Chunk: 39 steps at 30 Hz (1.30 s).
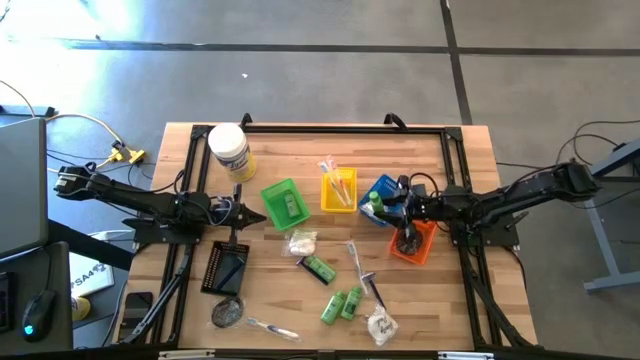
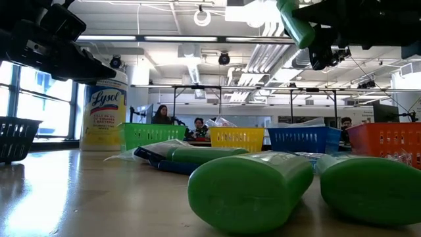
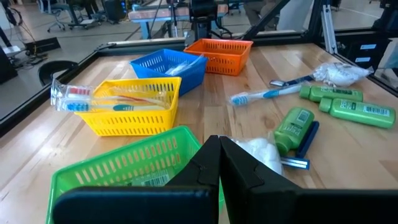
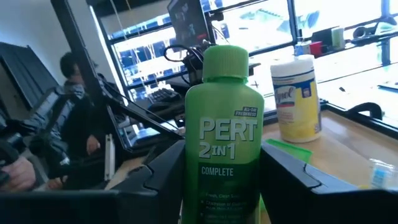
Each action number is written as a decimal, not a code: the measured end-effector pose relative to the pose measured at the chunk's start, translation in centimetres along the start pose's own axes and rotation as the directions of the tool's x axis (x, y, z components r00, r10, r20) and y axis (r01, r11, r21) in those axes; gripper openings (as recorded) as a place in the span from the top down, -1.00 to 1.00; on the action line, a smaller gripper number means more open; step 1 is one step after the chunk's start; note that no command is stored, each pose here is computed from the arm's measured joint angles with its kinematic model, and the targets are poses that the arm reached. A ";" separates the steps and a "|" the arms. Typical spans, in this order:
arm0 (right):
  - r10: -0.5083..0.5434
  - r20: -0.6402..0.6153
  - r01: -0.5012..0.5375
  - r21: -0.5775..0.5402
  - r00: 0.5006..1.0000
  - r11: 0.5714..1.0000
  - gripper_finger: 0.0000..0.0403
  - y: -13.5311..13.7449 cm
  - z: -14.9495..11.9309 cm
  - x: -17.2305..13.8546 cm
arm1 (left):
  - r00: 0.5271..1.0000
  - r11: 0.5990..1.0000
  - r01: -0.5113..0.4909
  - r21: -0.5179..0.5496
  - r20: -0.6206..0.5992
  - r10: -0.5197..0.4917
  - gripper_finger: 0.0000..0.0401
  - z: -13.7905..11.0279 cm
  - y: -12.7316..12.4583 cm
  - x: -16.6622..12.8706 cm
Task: Pick & Place Travel size toiletries
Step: Put the shampoo into the green bin
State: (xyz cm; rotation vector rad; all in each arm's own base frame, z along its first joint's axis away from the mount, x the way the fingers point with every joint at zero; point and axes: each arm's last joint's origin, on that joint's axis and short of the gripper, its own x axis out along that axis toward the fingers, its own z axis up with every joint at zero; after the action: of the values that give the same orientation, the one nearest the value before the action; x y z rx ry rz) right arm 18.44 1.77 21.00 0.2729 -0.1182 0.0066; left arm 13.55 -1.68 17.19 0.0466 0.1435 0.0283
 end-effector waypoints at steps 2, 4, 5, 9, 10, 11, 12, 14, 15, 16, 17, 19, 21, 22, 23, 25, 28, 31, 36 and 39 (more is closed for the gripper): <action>0.002 -0.004 -0.002 0.009 1.000 1.000 0.19 0.1 0.0 0.2 | 1.000 1.000 0.000 0.001 0.004 0.000 1.00 0.0 0.0 0.0; -0.003 -0.013 0.003 0.019 1.000 1.000 0.20 0.2 0.2 0.7 | 1.000 1.000 -0.001 0.007 0.012 0.001 1.00 0.1 0.0 0.0; -0.005 -0.022 0.006 0.025 1.000 1.000 0.20 0.3 0.4 1.1 | 1.000 1.000 -0.002 0.013 0.026 0.001 1.00 0.3 0.0 0.0; -0.022 -0.082 0.024 0.021 0.996 0.999 0.20 0.8 1.3 3.5 | 0.996 1.000 0.002 0.009 0.092 -0.003 1.00 0.9 0.0 0.0; -0.029 -0.107 0.031 0.017 0.994 0.999 0.20 1.0 1.6 4.4 | 0.995 1.000 0.011 0.008 0.103 -0.012 1.00 1.0 0.0 -0.1; -0.039 -0.131 0.041 0.013 0.991 0.999 0.20 1.2 2.0 5.2 | 0.993 1.000 0.025 0.008 0.112 -0.025 1.00 1.1 -0.1 -0.1; -0.056 -0.155 0.058 0.007 0.986 0.998 0.20 1.2 2.4 6.1 | 0.992 0.999 0.040 0.009 0.118 -0.041 1.00 1.2 -0.1 -0.1; -0.095 -0.211 0.096 -0.008 0.973 0.995 0.20 1.2 2.9 7.9 | 0.988 0.997 0.078 0.012 0.133 -0.079 1.00 1.3 -0.2 -0.1; -0.116 -0.235 0.115 -0.015 0.965 0.993 0.20 1.0 3.2 8.8 | 0.984 0.995 0.103 0.014 0.143 -0.104 1.00 1.4 -0.3 -0.1; -0.136 -0.259 0.135 -0.023 0.956 0.991 0.20 0.8 3.4 9.7 | 0.979 0.991 0.131 0.018 0.153 -0.132 1.00 1.5 -0.4 -0.1; -0.157 -0.283 0.155 -0.030 0.946 0.988 0.20 0.5 3.5 10.5 | 0.974 0.987 0.158 0.022 0.164 -0.160 1.00 1.6 -0.4 -0.2; -0.190 -0.315 0.190 -0.033 0.930 0.981 0.20 -0.1 3.6 12.3 | 0.960 0.977 0.210 0.030 0.185 -0.212 1.00 1.8 -0.6 -0.2; -0.210 -0.334 0.218 -0.014 0.919 0.976 0.20 -0.8 3.7 14.1 | 0.945 0.968 0.250 0.038 0.210 -0.252 1.00 2.0 -0.9 -0.4; -0.222 -0.344 0.234 -0.006 0.913 0.972 0.20 -1.2 3.6 14.8 | 0.939 0.963 0.265 0.043 0.218 -0.268 1.00 2.1 -1.1 -0.4; -0.234 -0.351 0.249 -0.003 0.907 0.969 0.20 -1.5 3.5 15.6 | 0.934 0.960 0.276 0.054 0.222 -0.281 1.00 2.2 -1.3 -0.5; -0.248 -0.364 0.269 0.008 0.898 0.963 0.20 -2.2 3.2 17.2 | 0.926 0.953 0.292 0.086 0.222 -0.304 1.00 2.3 -1.7 -0.6; -0.228 -0.406 0.270 0.047 0.885 0.962 0.20 -3.2 2.4 19.6 | 0.917 0.947 0.300 0.112 0.239 -0.319 1.00 2.8 -2.3 -0.8; -0.192 -0.437 0.253 0.086 0.879 0.964 0.19 -3.7 1.1 22.0 | 0.913 0.946 0.300 0.122 0.249 -0.322 1.00 3.2 -2.7 -1.0; -0.198 -0.516 0.295 0.112 0.833 0.949 0.19 -4.4 -1.1 25.5 | 0.903 0.934 0.321 0.154 0.246 -0.351 1.00 3.3 -3.3 -1.2; -0.223 -0.564 0.339 0.108 0.795 0.934 0.19 -4.9 -2.4 27.0 | 0.902 0.933 0.324 0.158 0.246 -0.355 1.00 3.3 -3.4 -1.2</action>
State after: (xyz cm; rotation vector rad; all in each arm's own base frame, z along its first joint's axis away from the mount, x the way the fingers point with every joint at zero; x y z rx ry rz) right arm 45.65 -2.57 20.59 0.4850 0.5009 -0.2047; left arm 12.90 -5.26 20.51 0.1382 -0.1236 -0.3369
